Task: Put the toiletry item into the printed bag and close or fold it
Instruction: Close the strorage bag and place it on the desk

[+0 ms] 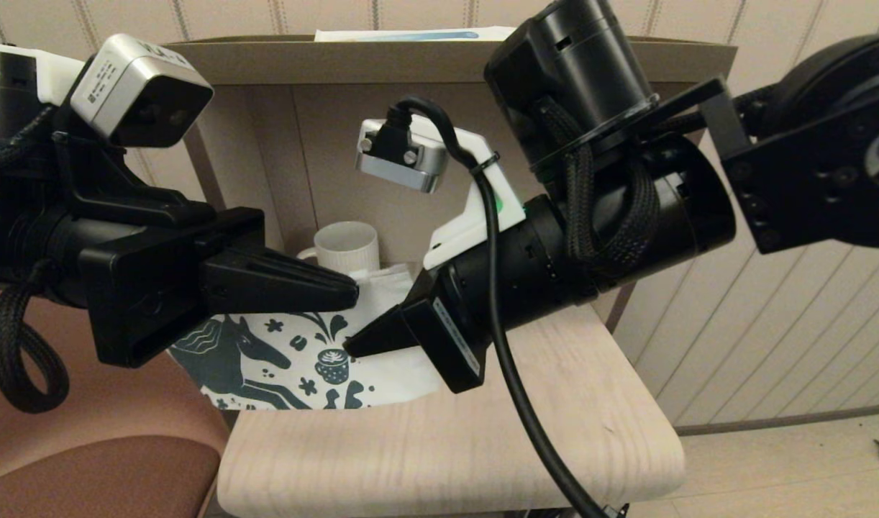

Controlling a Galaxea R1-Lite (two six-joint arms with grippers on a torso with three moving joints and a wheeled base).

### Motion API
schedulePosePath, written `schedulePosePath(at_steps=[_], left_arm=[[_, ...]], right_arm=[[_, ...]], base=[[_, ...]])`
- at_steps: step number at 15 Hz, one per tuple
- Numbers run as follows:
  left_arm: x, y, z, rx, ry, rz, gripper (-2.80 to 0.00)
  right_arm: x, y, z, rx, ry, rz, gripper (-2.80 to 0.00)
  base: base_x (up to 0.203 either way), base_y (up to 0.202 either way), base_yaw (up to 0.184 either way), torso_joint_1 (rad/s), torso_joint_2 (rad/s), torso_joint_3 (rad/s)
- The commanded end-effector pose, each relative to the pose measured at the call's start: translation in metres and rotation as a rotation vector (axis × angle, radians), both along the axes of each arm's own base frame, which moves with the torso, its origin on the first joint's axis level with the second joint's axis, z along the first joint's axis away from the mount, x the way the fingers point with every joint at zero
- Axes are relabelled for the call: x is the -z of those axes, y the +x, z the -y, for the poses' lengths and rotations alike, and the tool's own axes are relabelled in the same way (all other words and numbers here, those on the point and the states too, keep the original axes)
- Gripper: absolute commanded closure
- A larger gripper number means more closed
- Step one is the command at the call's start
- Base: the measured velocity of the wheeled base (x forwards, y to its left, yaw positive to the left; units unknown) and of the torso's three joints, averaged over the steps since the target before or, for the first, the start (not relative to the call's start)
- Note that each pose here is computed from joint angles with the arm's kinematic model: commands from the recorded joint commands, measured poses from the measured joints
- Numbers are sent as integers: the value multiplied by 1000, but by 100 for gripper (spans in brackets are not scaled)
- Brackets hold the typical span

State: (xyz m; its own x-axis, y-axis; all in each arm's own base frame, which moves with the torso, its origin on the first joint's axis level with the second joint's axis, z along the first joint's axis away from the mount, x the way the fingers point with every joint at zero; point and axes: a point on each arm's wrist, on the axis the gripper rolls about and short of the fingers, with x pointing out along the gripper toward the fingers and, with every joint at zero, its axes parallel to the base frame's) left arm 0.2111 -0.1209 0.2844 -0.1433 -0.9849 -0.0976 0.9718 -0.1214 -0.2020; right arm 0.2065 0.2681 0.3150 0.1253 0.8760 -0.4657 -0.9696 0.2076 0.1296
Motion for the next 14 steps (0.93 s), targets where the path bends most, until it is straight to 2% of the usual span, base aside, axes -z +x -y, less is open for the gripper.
schedulePosePath(at_steps=[1, 11, 12, 14], left_arm=[[0, 0, 0, 7, -1, -3, 0], [0, 1, 1, -2, 1, -4, 0], [-1, 1, 0, -8, 2, 2, -280], [-1, 2, 1, -23, 5, 5, -280]], right_arm=[[-3, 1, 1, 0, 10, 7, 0], [-5, 1, 1, 3, 15, 10, 0], [-5, 1, 1, 4, 14, 10, 0], [-4, 1, 1, 2, 12, 8, 0]], base=[[0, 0, 0, 0, 0, 0], [0, 0, 0, 0, 0, 0], [0, 0, 0, 0, 0, 0], [0, 0, 0, 0, 0, 0]])
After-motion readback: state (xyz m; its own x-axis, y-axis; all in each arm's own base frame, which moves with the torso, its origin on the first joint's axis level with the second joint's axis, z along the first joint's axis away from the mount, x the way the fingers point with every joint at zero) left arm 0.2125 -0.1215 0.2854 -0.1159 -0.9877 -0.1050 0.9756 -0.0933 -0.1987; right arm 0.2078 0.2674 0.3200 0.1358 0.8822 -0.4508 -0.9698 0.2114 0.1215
